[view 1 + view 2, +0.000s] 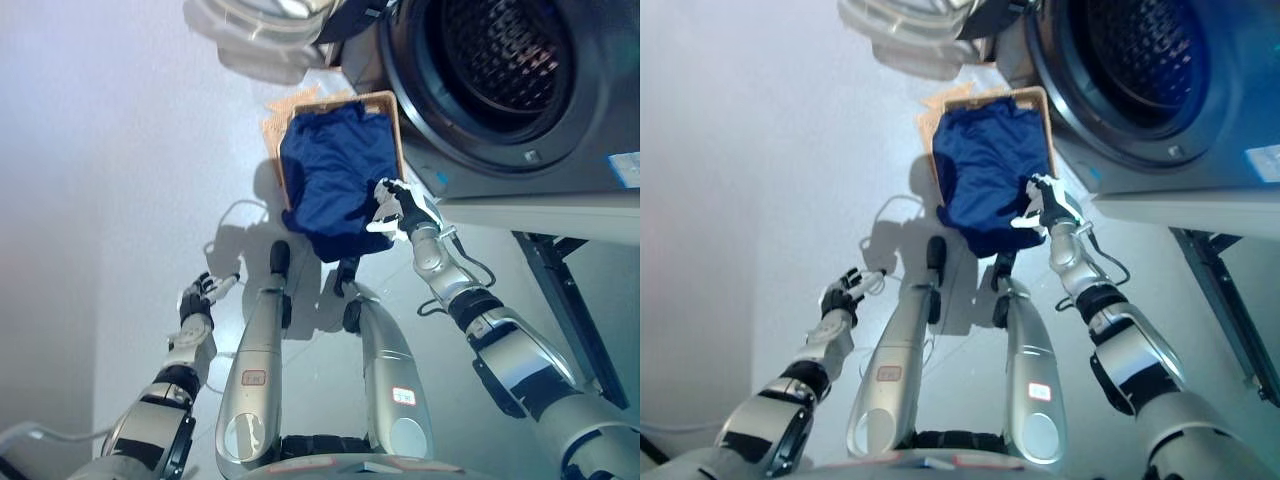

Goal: Put the clothes in the basket into the washing machine.

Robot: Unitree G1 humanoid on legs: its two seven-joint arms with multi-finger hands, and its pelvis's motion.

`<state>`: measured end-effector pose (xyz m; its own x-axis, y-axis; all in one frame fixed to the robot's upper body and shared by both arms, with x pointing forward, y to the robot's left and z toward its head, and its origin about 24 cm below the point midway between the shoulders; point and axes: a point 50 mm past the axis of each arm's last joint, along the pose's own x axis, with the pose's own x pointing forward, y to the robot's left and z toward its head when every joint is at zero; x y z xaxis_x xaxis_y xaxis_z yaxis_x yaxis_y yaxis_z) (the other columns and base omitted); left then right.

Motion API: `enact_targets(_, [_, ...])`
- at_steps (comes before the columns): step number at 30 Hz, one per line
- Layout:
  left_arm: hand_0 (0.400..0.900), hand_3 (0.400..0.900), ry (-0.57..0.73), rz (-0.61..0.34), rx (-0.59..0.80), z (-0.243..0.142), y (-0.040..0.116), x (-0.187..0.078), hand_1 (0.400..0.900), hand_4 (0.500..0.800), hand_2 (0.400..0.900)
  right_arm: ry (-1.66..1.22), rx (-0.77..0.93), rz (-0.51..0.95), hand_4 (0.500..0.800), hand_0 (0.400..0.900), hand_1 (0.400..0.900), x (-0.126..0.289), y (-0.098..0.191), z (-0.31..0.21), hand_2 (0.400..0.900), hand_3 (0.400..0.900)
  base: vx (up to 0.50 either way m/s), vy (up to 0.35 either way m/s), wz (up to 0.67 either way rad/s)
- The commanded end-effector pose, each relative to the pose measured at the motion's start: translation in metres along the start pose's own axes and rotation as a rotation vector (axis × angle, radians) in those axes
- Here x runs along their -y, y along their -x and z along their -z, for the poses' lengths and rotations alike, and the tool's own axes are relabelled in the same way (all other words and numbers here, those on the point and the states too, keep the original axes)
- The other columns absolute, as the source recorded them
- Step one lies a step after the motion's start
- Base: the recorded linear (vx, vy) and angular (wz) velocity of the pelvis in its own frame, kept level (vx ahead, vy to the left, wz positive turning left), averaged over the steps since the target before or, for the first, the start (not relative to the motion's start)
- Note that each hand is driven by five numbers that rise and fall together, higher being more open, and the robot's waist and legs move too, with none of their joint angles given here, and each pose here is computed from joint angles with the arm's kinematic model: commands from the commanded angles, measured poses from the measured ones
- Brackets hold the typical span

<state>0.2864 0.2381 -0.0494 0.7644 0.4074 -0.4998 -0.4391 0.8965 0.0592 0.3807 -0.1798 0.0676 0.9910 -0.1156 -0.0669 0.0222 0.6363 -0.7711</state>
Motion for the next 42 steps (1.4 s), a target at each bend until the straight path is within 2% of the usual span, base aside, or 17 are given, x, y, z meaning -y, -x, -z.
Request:
enact_targets(1, [0.900,0.900,0.010,-0.079,-0.005,0.016,0.006,-0.016,0.900,0.800,0.900,0.121,-0.041,0.146,0.800,0.900,0.900,0.017,0.003,0.021,0.900,0.900,-0.051,-0.013,0.07])
enact_targets(4, [0.900,0.900,0.022,-0.074,0.058,0.003,0.007,-0.009,0.900,0.800,0.900,0.283,-0.039,0.245,0.800,0.900,0.900,0.032,0.001,0.022,0.900,0.900,-0.042,-0.021,0.10])
enact_targets(10, [0.900,0.900,0.044,-0.053,0.084,0.002,0.010,-0.002,0.900,0.800,0.900,0.462,-0.065,0.447,0.800,0.900,0.900,0.077,-0.003,0.029,0.900,0.900,-0.017,-0.014,0.03])
enact_targets(18, [0.900,0.900,0.067,0.027,0.092,-0.006,0.011,0.022,0.900,0.800,0.900,0.531,-0.207,0.471,0.800,0.900,0.900,0.113,-0.006,0.046,0.900,0.900,-0.035,-0.012,0.04])
enact_targets(22, [0.900,0.900,0.062,0.080,0.111,-0.010,0.014,0.034,0.900,0.800,0.900,0.515,-0.246,0.431,0.800,0.900,0.900,0.113,-0.006,0.051,0.900,0.900,-0.027,-0.007,0.06])
enact_targets(26, [0.900,0.900,0.080,0.094,0.152,-0.018,0.015,0.035,0.900,0.800,0.900,0.398,-0.207,0.498,0.800,0.900,0.900,0.123,-0.010,0.038,0.900,0.900,-0.014,0.005,0.03])
enact_targets(29, [0.900,0.900,0.100,0.090,0.169,-0.021,0.016,0.034,0.900,0.800,0.900,0.414,-0.165,0.516,0.800,0.900,0.900,0.128,-0.012,0.029,0.900,0.900,-0.003,0.006,0.01])
enact_targets(38, [0.900,0.900,0.116,0.118,0.173,-0.023,0.018,0.041,0.900,0.800,0.900,0.467,-0.233,0.422,0.800,0.900,0.900,0.128,-0.012,0.040,0.900,0.900,-0.025,0.019,0.07])
enact_targets(40, [0.900,0.900,0.107,0.112,0.157,-0.018,0.017,0.039,0.900,0.800,0.900,0.499,-0.250,0.395,0.639,0.631,0.631,0.126,-0.011,0.044,0.631,0.631,0.002,0.007,0.02])
enact_targets(41, [0.900,0.900,0.107,0.112,0.157,-0.018,0.017,0.039,0.900,0.800,0.900,0.499,-0.250,0.395,0.545,0.475,0.475,0.126,-0.011,0.044,0.475,0.475,0.000,0.000,0.00])
enact_targets(42, [0.900,0.900,0.107,0.105,0.145,-0.016,0.017,0.038,0.900,0.800,0.900,0.490,-0.254,0.399,0.500,0.400,0.400,0.124,-0.011,0.044,0.400,0.400,0.000,0.000,0.00])
